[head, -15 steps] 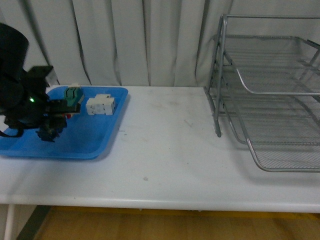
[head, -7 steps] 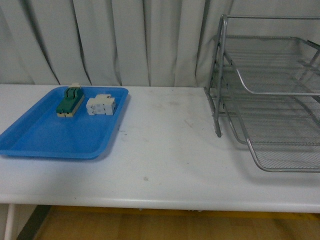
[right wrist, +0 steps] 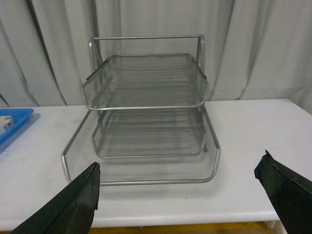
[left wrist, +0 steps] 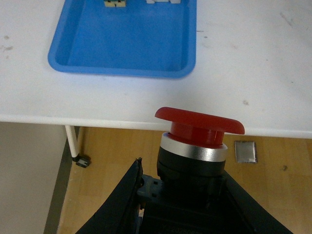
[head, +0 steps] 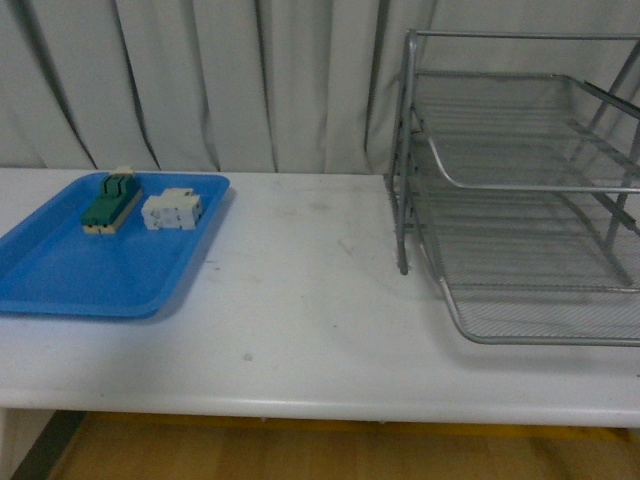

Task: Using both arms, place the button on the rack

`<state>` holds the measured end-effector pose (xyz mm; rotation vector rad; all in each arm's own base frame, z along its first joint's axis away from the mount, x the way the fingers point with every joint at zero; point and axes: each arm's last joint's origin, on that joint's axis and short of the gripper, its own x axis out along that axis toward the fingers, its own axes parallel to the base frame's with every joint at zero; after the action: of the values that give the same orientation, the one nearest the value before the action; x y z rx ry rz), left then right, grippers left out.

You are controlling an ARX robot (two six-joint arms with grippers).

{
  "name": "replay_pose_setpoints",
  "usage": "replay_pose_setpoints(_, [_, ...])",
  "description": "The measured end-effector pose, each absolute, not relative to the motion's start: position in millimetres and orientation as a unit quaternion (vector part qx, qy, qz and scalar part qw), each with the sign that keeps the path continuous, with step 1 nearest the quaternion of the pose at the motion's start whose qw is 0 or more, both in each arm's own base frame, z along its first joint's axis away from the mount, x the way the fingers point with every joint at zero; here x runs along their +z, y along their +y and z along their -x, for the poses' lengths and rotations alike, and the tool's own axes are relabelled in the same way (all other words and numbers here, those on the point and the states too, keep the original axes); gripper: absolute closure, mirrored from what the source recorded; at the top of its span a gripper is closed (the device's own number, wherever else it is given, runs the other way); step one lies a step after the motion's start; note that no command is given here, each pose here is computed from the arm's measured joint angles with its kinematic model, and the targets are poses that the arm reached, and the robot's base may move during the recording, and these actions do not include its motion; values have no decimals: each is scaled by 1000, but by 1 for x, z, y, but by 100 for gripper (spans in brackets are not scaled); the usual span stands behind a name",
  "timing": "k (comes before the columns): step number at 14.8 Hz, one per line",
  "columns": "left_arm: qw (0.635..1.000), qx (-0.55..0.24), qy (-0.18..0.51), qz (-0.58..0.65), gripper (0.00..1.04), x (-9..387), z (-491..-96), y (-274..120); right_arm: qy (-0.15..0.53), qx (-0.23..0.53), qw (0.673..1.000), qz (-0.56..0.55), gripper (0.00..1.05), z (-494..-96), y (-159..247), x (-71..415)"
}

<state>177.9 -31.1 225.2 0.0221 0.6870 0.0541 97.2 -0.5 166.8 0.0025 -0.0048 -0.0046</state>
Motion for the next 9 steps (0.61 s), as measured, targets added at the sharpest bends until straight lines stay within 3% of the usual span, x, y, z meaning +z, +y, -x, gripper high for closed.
replay_pose_setpoints(9, [942, 25, 335, -10, 69, 226, -178, -31, -2, -3, 1000, -1, 6, -97, -1, 167])
